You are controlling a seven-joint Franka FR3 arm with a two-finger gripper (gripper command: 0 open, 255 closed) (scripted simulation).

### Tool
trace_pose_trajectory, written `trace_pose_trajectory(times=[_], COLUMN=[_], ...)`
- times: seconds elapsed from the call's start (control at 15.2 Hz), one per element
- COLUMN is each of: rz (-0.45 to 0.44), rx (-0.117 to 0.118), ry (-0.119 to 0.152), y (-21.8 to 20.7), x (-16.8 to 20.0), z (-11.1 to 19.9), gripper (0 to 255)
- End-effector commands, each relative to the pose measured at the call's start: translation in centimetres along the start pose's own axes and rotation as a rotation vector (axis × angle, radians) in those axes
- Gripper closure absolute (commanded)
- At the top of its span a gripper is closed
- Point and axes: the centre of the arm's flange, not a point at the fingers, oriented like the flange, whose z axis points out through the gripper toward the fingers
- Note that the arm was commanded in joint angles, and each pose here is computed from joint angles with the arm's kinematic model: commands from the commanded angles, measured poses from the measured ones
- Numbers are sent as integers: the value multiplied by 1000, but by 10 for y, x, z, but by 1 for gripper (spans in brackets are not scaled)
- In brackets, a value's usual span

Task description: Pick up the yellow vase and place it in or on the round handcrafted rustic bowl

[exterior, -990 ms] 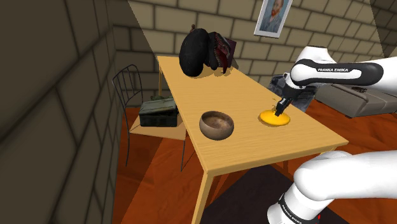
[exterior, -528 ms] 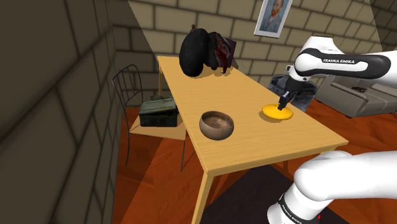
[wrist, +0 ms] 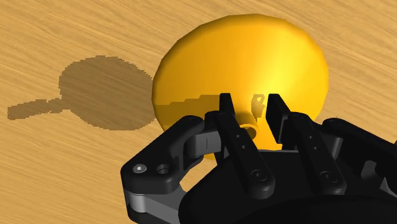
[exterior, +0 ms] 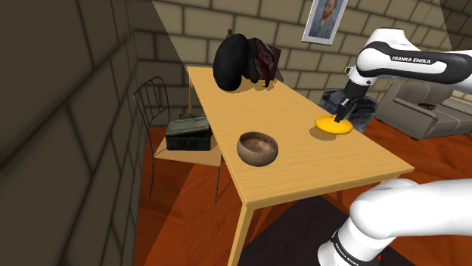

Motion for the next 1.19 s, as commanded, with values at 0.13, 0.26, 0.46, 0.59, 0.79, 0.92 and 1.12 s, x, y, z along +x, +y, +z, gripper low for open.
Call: trace_pose_trajectory(times=[0.13, 0.26, 0.46, 0.59, 0.79, 0.92, 1.12], rz=[0, 0, 0, 0, 0, 0, 0], rx=[0, 0, 0, 0, 0, 0, 0], ry=[0, 0, 0, 0, 0, 0, 0], y=[0, 1, -22, -46, -82, -106, -142], x=[2, 3, 13, 24, 39, 50, 66], z=[-21, -32, -38, -42, -48, -52, -58], gripper=[255, 255, 255, 255, 255, 255, 255])
